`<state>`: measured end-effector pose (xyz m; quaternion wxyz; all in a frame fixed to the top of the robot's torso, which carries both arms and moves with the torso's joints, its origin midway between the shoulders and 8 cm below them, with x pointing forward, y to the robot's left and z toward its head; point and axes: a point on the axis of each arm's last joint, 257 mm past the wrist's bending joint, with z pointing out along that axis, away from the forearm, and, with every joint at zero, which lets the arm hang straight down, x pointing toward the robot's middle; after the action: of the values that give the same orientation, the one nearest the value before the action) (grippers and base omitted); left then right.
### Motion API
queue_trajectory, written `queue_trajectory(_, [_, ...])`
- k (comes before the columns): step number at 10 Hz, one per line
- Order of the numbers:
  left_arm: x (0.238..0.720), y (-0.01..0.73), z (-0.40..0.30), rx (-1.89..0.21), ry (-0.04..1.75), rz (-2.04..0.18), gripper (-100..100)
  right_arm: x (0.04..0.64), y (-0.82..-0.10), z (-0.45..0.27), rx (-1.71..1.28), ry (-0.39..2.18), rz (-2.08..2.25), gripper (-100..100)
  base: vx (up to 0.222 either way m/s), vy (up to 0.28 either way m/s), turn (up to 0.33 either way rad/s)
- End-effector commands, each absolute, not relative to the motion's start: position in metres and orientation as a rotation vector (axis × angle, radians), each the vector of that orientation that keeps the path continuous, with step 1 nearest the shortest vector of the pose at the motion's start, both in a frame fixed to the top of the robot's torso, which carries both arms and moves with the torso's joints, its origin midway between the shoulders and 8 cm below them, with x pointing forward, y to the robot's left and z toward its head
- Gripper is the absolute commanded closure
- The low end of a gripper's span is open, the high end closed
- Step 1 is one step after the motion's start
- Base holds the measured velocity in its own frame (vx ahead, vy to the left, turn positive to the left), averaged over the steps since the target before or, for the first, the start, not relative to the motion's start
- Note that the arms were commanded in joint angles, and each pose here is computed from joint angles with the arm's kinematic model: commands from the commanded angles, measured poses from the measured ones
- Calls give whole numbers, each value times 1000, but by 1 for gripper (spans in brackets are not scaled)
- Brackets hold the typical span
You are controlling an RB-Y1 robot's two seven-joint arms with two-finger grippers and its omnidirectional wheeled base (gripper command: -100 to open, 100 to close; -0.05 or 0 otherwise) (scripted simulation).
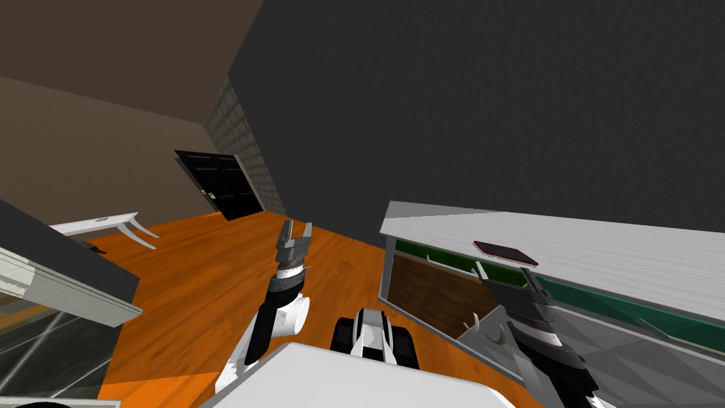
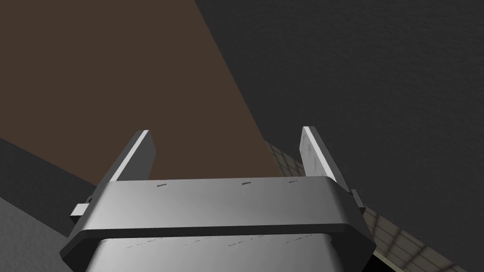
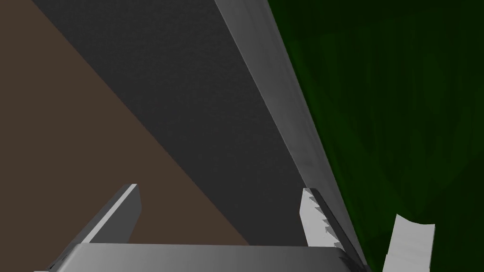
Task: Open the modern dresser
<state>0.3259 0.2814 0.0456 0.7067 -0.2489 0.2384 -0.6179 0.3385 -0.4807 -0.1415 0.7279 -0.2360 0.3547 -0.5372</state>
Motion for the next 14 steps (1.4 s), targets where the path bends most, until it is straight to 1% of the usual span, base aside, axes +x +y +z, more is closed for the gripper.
queue_trajectory(1, [326,281,46,-553,530,-1373,0,341,-479,-159,-534,818,-1224,-100,2,29,-23])
queue_trajectory(2, [326,281,46,-553,530,-1373,0,342,-477,-170,-539,836,-1251,-100,-3,30,-22])
queue_trajectory(4, [326,281,46,-553,530,-1373,0,342,-477,-170,-539,836,-1251,-100,-4,26,-7])
queue_trajectory(8, [326,281,46,-553,530,-1373,0,346,-453,-214,-522,919,-1304,-100,-2,34,-37])
queue_trajectory(14, [326,281,46,-553,530,-1373,0,348,-434,-234,-492,965,-1298,-100,-5,3,-16])
